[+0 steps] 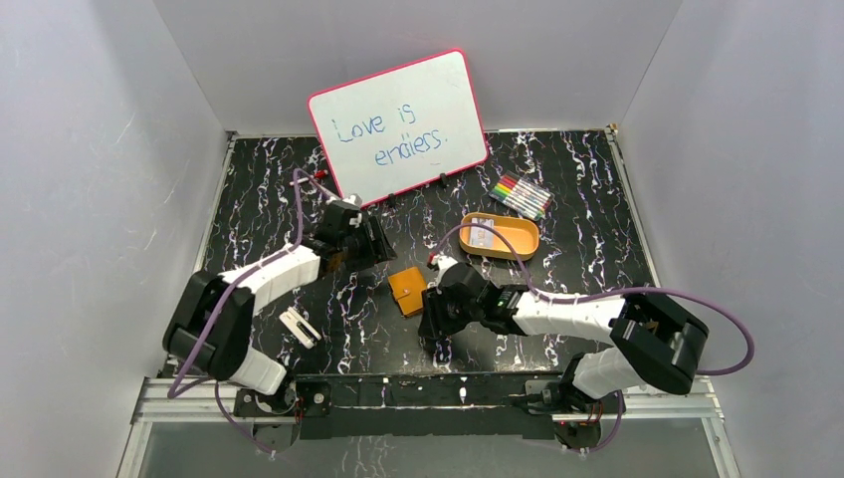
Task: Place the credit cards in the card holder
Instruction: Move the card holder to the center of the board.
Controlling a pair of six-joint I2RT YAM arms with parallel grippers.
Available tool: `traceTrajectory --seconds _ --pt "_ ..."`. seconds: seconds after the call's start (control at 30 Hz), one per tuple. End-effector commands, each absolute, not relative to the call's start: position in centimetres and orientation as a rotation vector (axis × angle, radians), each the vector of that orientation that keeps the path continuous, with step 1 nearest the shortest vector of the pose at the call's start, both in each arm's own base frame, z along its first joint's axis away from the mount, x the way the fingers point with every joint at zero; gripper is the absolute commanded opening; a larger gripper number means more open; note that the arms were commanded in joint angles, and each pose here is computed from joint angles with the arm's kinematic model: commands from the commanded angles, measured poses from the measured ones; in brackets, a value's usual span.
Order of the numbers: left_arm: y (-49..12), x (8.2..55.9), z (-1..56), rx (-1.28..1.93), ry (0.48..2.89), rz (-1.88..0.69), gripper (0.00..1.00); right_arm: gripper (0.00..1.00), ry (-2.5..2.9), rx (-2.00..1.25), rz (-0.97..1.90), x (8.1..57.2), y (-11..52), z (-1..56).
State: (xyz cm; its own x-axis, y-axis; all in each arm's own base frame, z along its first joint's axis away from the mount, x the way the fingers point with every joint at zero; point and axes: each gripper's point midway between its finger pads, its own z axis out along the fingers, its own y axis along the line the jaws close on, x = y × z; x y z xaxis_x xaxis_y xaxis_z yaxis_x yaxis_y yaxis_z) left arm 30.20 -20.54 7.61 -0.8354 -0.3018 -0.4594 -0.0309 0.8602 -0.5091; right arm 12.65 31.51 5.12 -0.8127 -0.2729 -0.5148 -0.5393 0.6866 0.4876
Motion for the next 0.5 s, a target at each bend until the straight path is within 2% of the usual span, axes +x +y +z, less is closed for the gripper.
traceTrajectory --seconds 0.0,0.2,0.47 --pt "-23.3 32.3 8.8 -0.153 2.424 -0.802 0.62 0.51 2.41 -0.438 1.038 14.0 33.8 7.2" --pt "-24.3 32.3 4.9 -0.231 2.527 -0.834 0.57 0.55 2.431 -0.314 1.028 14.7 33.6 6.1" --pt "-24.8 29.4 2.4 -0.277 2.583 -0.893 0.49 0.55 2.449 -0.198 0.986 17.6 32.1 5.2"
